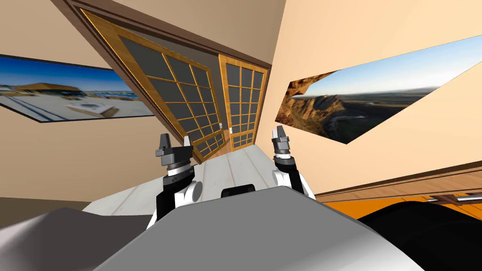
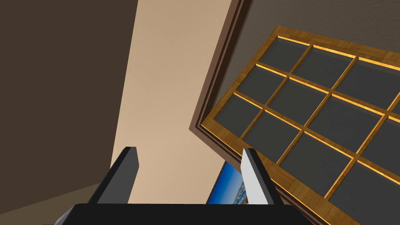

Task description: Push the door open

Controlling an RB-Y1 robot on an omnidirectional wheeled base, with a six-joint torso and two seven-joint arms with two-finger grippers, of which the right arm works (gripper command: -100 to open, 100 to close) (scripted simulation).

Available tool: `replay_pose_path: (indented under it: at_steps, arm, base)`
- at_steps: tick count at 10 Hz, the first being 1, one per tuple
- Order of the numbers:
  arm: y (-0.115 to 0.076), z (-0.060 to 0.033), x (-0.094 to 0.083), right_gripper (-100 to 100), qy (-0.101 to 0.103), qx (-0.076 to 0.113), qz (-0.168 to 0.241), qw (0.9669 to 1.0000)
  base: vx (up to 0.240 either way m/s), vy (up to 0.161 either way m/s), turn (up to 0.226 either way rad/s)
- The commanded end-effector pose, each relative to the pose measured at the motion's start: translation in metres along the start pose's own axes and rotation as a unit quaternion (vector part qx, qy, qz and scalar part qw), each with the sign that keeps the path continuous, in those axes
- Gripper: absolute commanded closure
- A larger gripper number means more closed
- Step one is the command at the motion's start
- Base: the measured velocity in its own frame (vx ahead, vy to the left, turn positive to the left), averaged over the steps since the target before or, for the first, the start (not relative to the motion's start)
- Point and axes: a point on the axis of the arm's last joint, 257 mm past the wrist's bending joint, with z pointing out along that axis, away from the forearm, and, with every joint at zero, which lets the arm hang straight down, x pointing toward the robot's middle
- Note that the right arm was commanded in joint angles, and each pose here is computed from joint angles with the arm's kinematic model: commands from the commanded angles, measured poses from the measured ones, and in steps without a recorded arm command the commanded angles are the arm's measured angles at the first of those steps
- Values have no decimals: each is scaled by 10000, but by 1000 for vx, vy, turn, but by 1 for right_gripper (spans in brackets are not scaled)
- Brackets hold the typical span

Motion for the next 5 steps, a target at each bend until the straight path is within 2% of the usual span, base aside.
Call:
replay_pose_path:
  at_steps: [1,5]
  arm:
    - [-121,-29,62,-100,80,77,-162,9998]
    - [-357,-93,181,-100,235,225,-478,9983]
  base:
    - [196,-13,55]
    - [92,30,0]
